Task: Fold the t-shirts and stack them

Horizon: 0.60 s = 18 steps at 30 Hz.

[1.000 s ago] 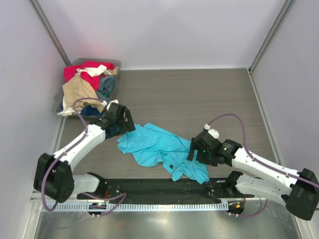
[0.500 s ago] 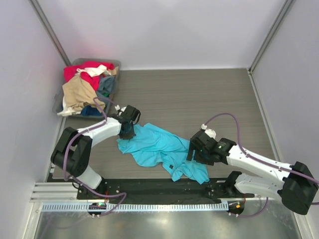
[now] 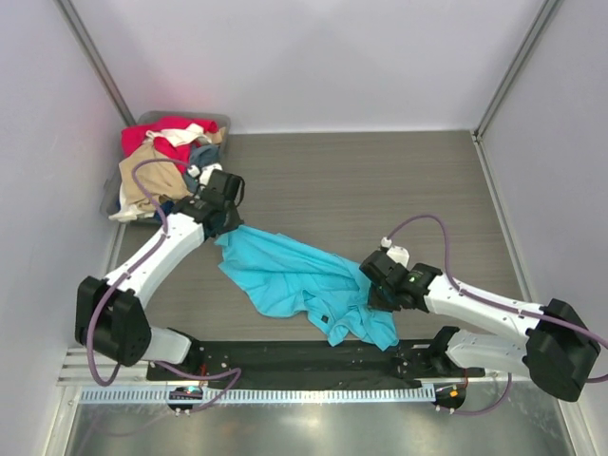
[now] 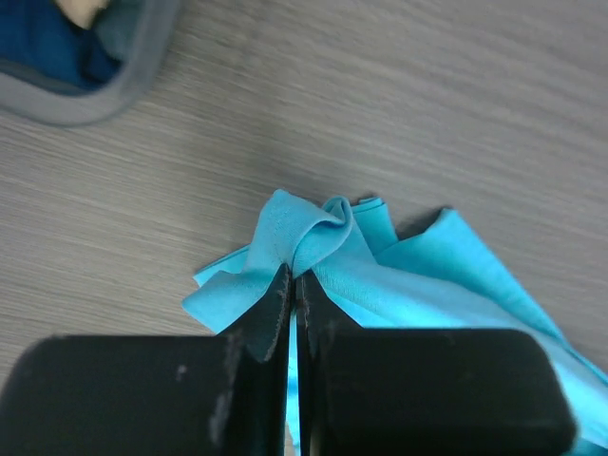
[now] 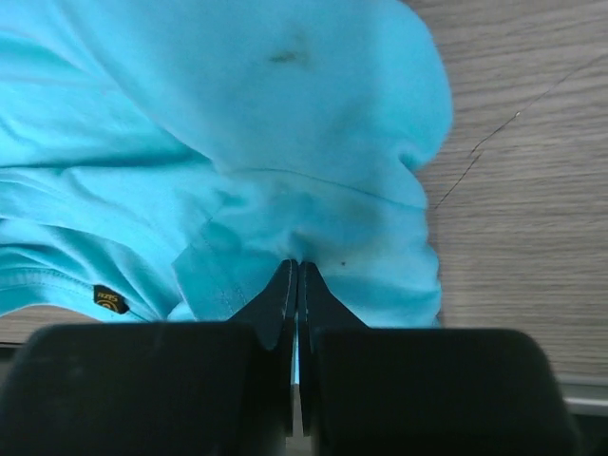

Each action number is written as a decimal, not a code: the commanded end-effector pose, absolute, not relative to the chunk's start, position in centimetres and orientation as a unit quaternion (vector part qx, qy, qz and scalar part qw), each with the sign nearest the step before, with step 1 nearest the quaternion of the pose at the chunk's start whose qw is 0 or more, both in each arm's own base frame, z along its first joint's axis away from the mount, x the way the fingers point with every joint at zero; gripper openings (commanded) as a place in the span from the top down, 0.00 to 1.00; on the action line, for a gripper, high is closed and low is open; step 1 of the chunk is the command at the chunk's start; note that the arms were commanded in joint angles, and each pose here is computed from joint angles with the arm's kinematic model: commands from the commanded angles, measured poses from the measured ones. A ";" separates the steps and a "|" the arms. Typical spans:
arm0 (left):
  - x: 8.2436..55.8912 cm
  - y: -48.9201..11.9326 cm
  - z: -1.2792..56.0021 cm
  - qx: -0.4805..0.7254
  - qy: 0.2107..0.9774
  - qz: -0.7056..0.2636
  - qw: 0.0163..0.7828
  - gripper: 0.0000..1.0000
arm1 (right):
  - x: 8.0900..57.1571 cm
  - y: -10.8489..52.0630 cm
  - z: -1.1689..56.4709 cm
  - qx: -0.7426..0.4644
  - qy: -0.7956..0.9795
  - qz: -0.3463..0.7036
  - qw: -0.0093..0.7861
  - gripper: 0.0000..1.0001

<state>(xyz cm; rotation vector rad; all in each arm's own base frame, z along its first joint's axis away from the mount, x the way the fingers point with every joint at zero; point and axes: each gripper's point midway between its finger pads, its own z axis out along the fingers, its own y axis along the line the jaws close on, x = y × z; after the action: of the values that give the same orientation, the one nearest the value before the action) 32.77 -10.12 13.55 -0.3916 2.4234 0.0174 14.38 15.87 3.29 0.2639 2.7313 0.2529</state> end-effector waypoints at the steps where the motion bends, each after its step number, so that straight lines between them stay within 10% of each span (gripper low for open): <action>1: 32.1 -8.3 14.2 -0.167 0.926 0.010 0.337 1.00 | 16.0 16.3 4.4 0.097 0.964 0.095 0.230 0.99; 18: 31.9 -7.2 26.3 -0.182 0.861 -0.092 0.467 1.00 | 29.4 5.7 22.6 0.163 0.895 0.024 0.415 0.99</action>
<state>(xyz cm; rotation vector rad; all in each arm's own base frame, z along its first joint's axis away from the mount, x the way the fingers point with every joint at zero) 32.21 -6.96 24.46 -0.4909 2.1561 -0.1797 29.23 7.00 21.98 0.4880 2.2238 0.1602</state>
